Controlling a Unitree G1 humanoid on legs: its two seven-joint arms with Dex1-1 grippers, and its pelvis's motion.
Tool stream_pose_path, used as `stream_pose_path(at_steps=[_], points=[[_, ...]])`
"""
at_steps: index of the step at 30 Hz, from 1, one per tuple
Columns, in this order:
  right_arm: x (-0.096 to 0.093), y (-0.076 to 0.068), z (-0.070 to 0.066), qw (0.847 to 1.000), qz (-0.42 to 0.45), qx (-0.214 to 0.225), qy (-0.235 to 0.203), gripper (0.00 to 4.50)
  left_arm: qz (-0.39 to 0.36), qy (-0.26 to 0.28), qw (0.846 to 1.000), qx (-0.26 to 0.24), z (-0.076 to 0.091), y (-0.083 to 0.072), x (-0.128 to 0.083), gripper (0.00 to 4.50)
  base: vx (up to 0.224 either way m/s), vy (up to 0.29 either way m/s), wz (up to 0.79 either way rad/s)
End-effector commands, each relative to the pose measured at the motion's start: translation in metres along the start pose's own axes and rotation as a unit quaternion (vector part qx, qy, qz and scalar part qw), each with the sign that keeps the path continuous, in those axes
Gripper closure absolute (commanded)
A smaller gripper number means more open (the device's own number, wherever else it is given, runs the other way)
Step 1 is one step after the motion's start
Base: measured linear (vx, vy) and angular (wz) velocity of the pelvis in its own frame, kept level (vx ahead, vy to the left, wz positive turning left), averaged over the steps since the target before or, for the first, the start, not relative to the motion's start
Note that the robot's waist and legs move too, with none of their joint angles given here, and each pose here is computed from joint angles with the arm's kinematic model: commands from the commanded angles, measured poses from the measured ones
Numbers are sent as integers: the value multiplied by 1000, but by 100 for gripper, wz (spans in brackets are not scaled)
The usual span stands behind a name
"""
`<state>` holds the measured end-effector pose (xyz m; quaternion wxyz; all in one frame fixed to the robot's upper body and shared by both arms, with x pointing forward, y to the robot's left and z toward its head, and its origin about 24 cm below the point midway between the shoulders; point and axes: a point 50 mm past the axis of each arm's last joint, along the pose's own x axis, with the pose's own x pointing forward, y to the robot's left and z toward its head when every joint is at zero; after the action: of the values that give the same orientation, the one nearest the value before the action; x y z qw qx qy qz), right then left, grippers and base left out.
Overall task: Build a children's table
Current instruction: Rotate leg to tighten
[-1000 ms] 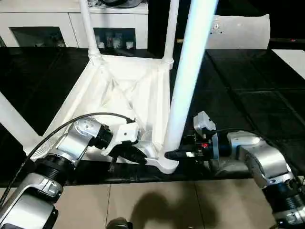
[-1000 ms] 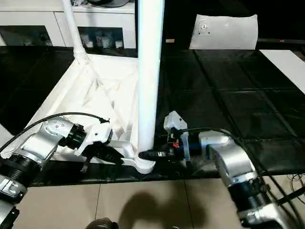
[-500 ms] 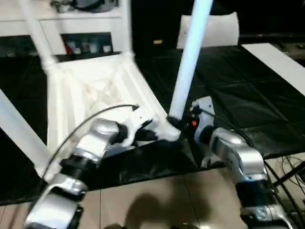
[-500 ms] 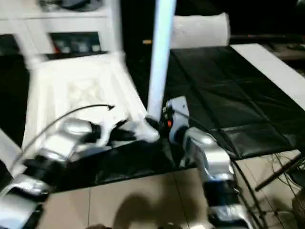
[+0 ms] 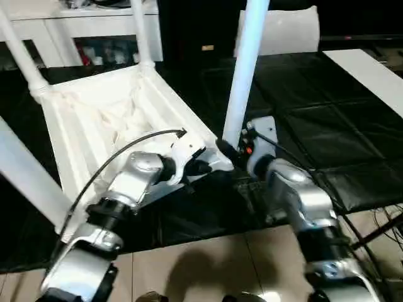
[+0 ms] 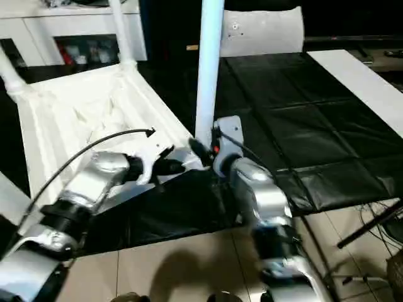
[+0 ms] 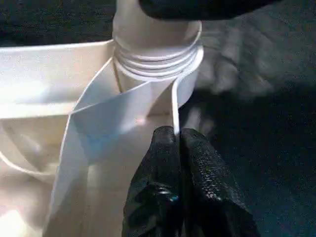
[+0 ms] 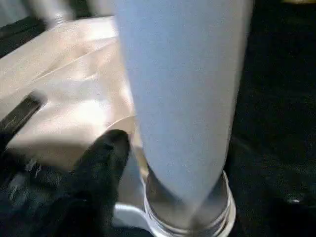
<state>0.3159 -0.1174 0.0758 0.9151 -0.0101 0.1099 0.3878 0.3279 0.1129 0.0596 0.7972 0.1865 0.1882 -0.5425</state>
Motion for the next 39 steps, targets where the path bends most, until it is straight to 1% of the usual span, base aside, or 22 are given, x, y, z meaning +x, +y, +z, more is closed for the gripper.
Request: stream_pose_path(at_steps=[1,4,5,6,8,10,12,17,18,21,22,23,28,30,32,33,34,35,37,38,39], points=[[-8,10,6,995,98,-27,-4,81,-88,-12,995,51,3,-16,2,450,0,0,0],[-16,8,5,991,126,-39,9,76,-112,-4,992,58,-2,-18,-1,450,0,0,0],[-16,8,5,991,126,-39,9,76,-112,-4,992,58,-2,-18,-1,450,0,0,0],[-27,7,3,982,176,-56,25,76,-151,12,986,70,-9,-21,-7,450,0,0,0],[-33,7,2,976,207,-62,37,76,-170,20,982,76,-12,-22,-11,450,0,0,0],[-41,6,1,965,250,-59,54,103,-200,36,975,86,-16,-22,-18,450,0,0,0],[-45,5,0,959,271,-52,64,113,-215,45,971,92,-18,-22,-22,450,0,0,0],[-51,7,-1,945,313,-41,84,166,-239,59,964,102,-18,-20,-30,450,0,0,0],[-53,8,-1,940,327,-40,89,174,-244,63,962,107,-17,-19,-32,450,0,0,0],[-52,8,-1,939,331,-40,89,202,-249,66,960,111,-17,-18,-34,450,0,0,0],[-52,8,-1,939,331,-41,87,202,-250,67,959,112,-17,-18,-34,450,0,0,0],[-51,8,-1,939,331,-40,84,219,-251,67,959,113,-16,-18,-34,450,0,0,0],[-45,12,-2,941,329,-34,68,263,-254,64,958,114,-16,-19,-32,450,0,0,0],[-41,16,-3,942,328,-42,63,280,-258,63,957,113,-17,-20,-32,450,0,0,0],[-41,17,-3,942,325,-47,64,295,-259,63,957,113,-17,-20,-32,450,0,0,0],[-40,18,-4,943,323,-50,64,295,-259,63,957,113,-17,-20,-32,450,0,0,0],[-40,18,-4,944,320,-39,67,295,-259,62,957,113,-16,-20,-32,450,0,0,0],[-40,17,-4,944,320,-36,67,255,-259,62,957,113,-16,-20,-32,450,0,0,0],[-40,19,-4,943,325,-22,65,252,-258,63,957,115,-16,-20,-32,450,0,0,0],[-41,20,-4,942,328,-25,65,252,-258,65,957,116,-16,-20,-32,450,0,0,0],[-41,20,-4,942,329,-27,66,238,-258,66,957,117,-16,-19,-32,450,0,0,0]])
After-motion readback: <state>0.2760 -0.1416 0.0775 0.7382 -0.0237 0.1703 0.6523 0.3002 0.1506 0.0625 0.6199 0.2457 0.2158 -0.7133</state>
